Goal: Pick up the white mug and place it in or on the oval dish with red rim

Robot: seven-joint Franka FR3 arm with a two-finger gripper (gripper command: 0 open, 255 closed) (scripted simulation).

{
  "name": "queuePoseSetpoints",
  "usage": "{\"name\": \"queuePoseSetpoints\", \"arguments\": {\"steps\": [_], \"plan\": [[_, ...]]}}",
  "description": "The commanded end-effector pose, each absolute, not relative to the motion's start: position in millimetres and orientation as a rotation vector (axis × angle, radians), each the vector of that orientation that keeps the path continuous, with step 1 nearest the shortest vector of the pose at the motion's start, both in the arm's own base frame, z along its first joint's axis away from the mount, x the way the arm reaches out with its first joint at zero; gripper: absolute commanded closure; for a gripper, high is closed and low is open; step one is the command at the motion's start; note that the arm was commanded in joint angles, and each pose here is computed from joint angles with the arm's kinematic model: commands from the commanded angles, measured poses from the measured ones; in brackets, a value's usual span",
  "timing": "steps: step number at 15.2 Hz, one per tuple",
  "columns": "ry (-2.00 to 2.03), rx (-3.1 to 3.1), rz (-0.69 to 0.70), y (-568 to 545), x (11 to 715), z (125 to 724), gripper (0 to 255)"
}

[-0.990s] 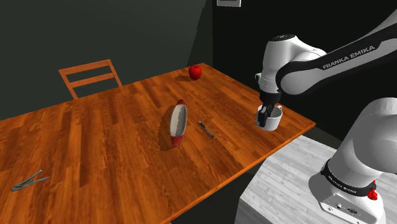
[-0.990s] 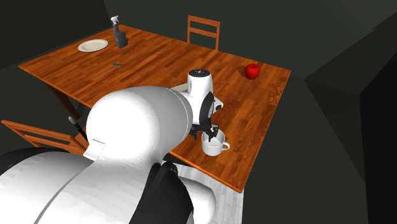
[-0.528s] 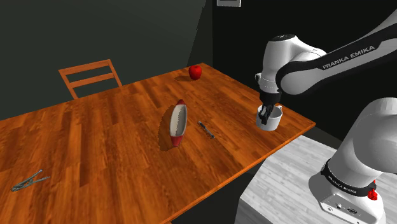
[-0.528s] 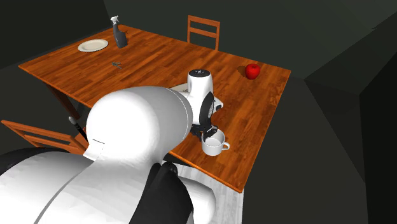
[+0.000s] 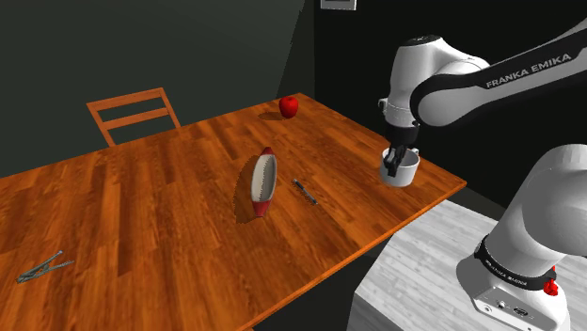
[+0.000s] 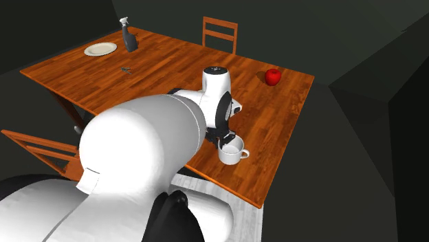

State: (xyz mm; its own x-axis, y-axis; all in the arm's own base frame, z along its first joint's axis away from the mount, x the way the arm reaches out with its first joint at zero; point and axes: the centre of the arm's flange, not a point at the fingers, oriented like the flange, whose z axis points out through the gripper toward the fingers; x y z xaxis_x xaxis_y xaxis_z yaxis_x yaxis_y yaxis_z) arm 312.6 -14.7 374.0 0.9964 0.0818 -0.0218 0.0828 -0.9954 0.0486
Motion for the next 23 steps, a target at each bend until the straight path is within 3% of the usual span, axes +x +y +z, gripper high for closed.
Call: {"name": "queuePoseSetpoints", "arguments": {"steps": [1, 17, 23], "plan": [[0.127, 3.089, -0.031, -14.7, 311.4, 383.5, 255], [0.127, 3.089, -0.031, -14.7, 311.4, 467.8, 255], [0.127, 3.089, -0.031, 35.1, 372.9, 472.0, 255]]}}
